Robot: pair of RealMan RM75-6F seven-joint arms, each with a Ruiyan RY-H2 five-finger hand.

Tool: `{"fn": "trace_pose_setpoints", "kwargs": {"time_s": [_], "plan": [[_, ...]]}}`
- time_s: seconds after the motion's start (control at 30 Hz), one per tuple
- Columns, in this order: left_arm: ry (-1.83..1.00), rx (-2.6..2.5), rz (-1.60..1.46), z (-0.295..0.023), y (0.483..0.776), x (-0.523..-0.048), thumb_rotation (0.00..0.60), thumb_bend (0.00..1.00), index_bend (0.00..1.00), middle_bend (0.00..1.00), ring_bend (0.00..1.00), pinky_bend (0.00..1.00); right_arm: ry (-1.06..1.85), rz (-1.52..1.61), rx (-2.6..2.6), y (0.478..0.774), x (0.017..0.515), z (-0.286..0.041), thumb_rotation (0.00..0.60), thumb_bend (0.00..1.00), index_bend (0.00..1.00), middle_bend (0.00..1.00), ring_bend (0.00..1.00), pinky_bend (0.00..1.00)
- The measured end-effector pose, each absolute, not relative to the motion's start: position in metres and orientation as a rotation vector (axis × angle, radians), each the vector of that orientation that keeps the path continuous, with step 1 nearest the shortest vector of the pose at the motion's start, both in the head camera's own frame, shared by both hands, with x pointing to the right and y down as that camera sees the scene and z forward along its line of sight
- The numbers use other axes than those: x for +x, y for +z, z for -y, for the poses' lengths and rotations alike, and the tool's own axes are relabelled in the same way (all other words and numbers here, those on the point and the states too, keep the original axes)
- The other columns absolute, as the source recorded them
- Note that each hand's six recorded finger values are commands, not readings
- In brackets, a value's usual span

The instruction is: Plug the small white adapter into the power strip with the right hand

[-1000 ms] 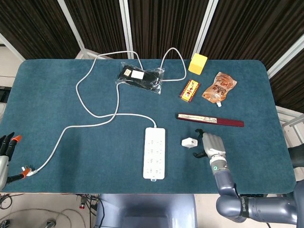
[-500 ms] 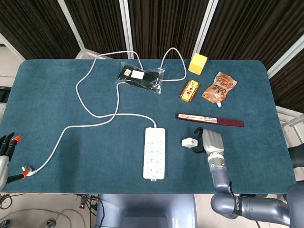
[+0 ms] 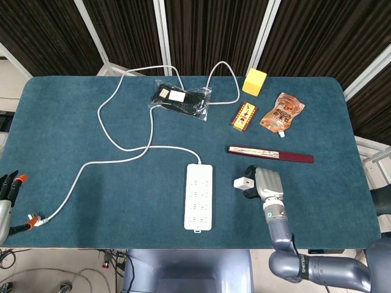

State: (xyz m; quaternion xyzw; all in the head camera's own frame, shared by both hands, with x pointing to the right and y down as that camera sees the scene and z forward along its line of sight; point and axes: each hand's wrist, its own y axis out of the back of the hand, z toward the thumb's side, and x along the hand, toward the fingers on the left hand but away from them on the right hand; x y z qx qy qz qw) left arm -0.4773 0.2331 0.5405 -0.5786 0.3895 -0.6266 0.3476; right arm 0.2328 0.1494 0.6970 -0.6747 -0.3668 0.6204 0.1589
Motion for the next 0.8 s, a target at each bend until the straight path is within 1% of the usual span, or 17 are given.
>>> {"fn": "trace_pose_setpoints", "kwargs": {"time_s": [0.17, 0.4, 0.73, 0.8], "plan": [[-1.627, -1.500, -1.010, -0.2330, 0.5407, -0.4775, 0.600, 0.10, 0.11, 0.00, 0.00, 0.00, 1.784, 1.062, -1.919, 0.7005, 0.2309, -0.1480, 0.600, 0.27, 0.40, 0.45, 0.59, 0.50], [-1.630, -1.500, -1.009, -0.2329, 0.5411, -0.4777, 0.600, 0.10, 0.11, 0.00, 0.00, 0.00, 1.781, 1.077, -1.889, 0.7038, 0.2295, -0.1450, 0.600, 0.27, 0.44, 0.47, 0.65, 0.52], [-1.631, -1.501, -1.006, -0.2331, 0.5416, -0.4771, 0.600, 0.10, 0.11, 0.00, 0.00, 0.00, 1.769, 1.082, -1.877, 0.7036, 0.2282, -0.1437, 0.600, 0.28, 0.47, 0.49, 0.66, 0.52], [-1.632, -1.499, -1.007, -0.2331, 0.5414, -0.4775, 0.600, 0.10, 0.11, 0.00, 0.00, 0.00, 1.770, 1.079, -1.879, 0.7045, 0.2279, -0.1446, 0.600, 0.29, 0.48, 0.50, 0.67, 0.52]]}}
